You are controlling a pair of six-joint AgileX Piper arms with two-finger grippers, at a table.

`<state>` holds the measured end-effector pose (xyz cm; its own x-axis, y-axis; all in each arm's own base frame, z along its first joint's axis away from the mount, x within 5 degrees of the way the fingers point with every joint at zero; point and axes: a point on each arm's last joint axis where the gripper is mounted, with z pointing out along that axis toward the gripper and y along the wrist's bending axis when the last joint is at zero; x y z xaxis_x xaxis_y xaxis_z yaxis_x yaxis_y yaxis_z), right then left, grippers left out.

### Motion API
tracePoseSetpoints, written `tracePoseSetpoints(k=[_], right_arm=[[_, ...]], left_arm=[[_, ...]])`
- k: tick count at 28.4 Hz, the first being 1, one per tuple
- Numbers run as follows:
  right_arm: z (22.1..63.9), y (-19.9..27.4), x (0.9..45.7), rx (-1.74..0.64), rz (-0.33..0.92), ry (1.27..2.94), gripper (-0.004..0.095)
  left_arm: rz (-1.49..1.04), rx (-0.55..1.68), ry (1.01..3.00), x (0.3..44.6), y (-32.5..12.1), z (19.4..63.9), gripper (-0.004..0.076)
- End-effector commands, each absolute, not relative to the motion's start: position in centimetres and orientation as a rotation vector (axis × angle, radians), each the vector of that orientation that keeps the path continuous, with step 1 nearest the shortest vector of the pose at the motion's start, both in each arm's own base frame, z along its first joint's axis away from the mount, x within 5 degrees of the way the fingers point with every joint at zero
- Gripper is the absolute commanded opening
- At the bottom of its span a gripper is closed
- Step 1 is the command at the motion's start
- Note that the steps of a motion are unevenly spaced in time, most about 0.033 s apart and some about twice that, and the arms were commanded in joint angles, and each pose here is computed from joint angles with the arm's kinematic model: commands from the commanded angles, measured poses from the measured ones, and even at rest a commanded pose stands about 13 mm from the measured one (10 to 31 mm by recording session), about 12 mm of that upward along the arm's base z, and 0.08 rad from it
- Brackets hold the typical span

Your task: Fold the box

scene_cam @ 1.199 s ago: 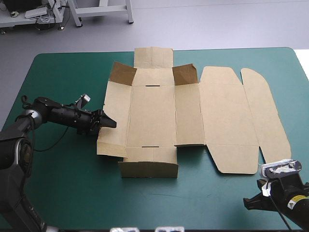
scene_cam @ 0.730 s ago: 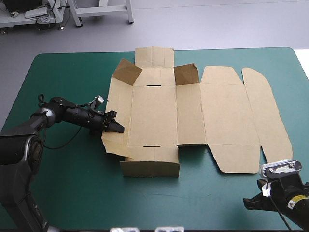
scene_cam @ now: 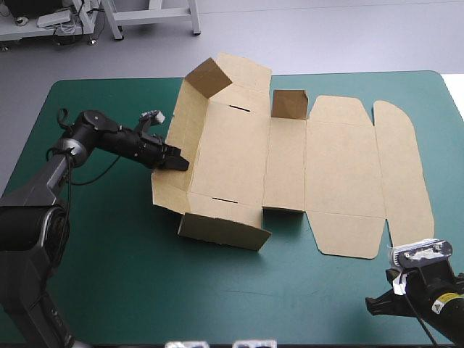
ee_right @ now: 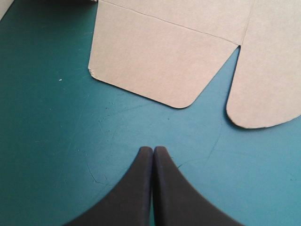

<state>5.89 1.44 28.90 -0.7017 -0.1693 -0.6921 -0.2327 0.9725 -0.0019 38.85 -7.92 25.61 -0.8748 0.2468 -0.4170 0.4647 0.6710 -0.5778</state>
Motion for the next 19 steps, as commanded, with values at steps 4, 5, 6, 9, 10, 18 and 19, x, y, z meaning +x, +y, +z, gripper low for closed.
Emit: tracePoseSetpoints(k=[4, 5, 6, 9, 10, 18, 19], right_arm=[[30.2, 1.5, 6.4, -0.273, 0.104, 2.263, -0.0018], [30.3, 1.5, 6.5, -0.271, 0.102, 2.251, -0.0018], [30.3, 1.5, 6.6, -0.269, 0.101, 2.241, -0.0018], [30.6, 1.5, 6.8, -0.259, 0.098, 2.204, -0.0018], [30.7, 1.5, 6.9, -0.249, 0.1, 2.19, -0.0018], [33.0, 1.3, 7.1, -0.163, 0.12, 2.061, -0.0018], [33.6, 1.3, 7.1, -0.142, 0.12, 2.041, -0.0018]], left_arm=[[-0.558, 1.072, 2.339, 36.2, -13.5, 37.6, -0.0008], [-0.472, 1.124, 2.305, 35.9, -14.3, 38.5, -0.0008], [-0.401, 1.162, 2.273, 35.7, -14.9, 39.3, -0.0008], [-0.191, 1.272, 2.199, 34.8, -16.8, 40.8, -0.0009], [-0.137, 1.304, 2.17, 34.4, -17.5, 41.1, -0.0009], [0.125, 1.467, 1.993, 32.7, -21.4, 41.5, -0.0008], [0.127, 1.475, 1.983, 32.6, -21.7, 41.5, -0.0009]])
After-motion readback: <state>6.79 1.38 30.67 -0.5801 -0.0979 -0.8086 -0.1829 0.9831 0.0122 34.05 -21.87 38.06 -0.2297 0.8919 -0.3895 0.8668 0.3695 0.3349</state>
